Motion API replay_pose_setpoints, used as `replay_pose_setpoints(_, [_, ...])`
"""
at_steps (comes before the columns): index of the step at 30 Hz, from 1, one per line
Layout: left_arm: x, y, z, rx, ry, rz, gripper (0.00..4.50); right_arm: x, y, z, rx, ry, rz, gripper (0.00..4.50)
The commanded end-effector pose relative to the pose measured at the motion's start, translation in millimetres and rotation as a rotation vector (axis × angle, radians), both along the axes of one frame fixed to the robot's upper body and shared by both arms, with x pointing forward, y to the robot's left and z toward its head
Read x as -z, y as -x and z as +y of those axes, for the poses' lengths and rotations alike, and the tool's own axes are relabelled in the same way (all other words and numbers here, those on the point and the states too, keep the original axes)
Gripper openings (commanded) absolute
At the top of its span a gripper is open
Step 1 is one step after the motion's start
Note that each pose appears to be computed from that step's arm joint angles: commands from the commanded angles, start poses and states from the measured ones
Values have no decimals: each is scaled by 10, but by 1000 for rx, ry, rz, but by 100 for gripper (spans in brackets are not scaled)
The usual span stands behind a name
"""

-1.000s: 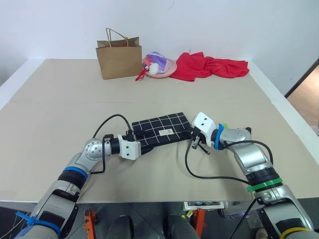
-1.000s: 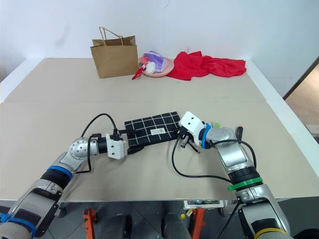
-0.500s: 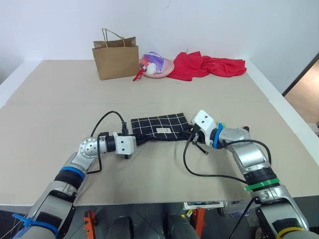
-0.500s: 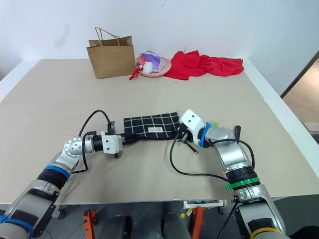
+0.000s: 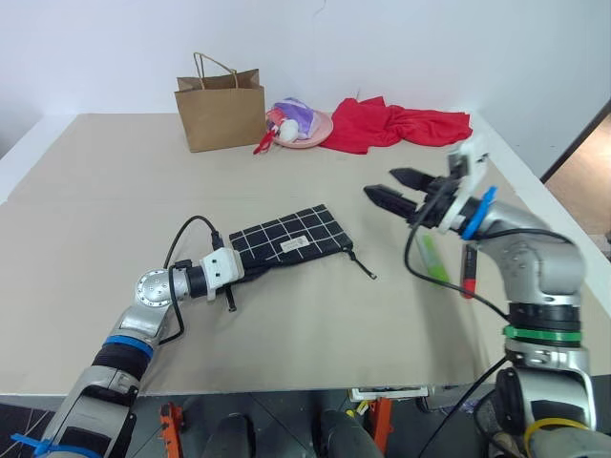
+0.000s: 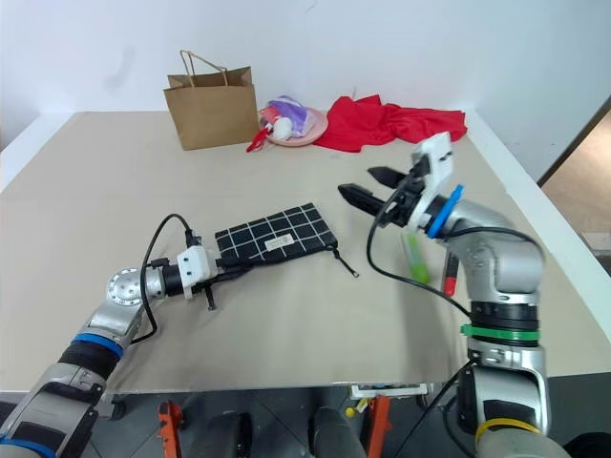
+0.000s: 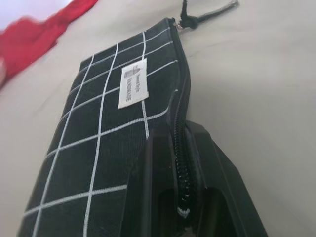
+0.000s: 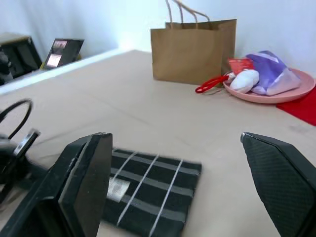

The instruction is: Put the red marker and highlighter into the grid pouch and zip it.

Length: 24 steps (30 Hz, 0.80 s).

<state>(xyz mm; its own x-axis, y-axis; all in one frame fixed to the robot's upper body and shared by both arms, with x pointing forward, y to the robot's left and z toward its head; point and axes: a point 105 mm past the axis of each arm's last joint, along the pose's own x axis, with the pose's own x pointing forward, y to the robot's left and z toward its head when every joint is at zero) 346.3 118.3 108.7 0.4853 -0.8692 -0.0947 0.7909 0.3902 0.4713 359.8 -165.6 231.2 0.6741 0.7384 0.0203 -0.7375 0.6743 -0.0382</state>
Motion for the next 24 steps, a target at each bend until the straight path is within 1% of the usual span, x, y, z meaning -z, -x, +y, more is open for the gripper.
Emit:
replay_pose_setpoints(1, [-311,-59,-53,-36,133,4,0,318,-5,32,54,106,30,447])
replay_pose_setpoints(4, [-423,-64,-112,-37,181,27,0,561,-85,51,123,169,58,447])
replay_pose_setpoints(7, [-514,-47,-164,-27,207,38,0,680,-176,54,175,213,58,447])
replay_pose_setpoints(12, [-552,-14,-201,-22,205,51,0,709,-280,95,200,218,46,447])
replay_pose_setpoints(16, [-607,-4,-223,-28,228,56,0,730,-290,139,187,218,44,447])
replay_pose_setpoints(22, [-611,9,-251,-33,230,64,0,729,-305,184,169,216,44,447])
replay_pose_setpoints(23, [-614,8,-258,-34,233,64,0,729,-303,197,162,216,43,423])
replay_pose_setpoints(24, [-618,6,-263,-36,237,64,0,725,-292,219,148,216,39,381])
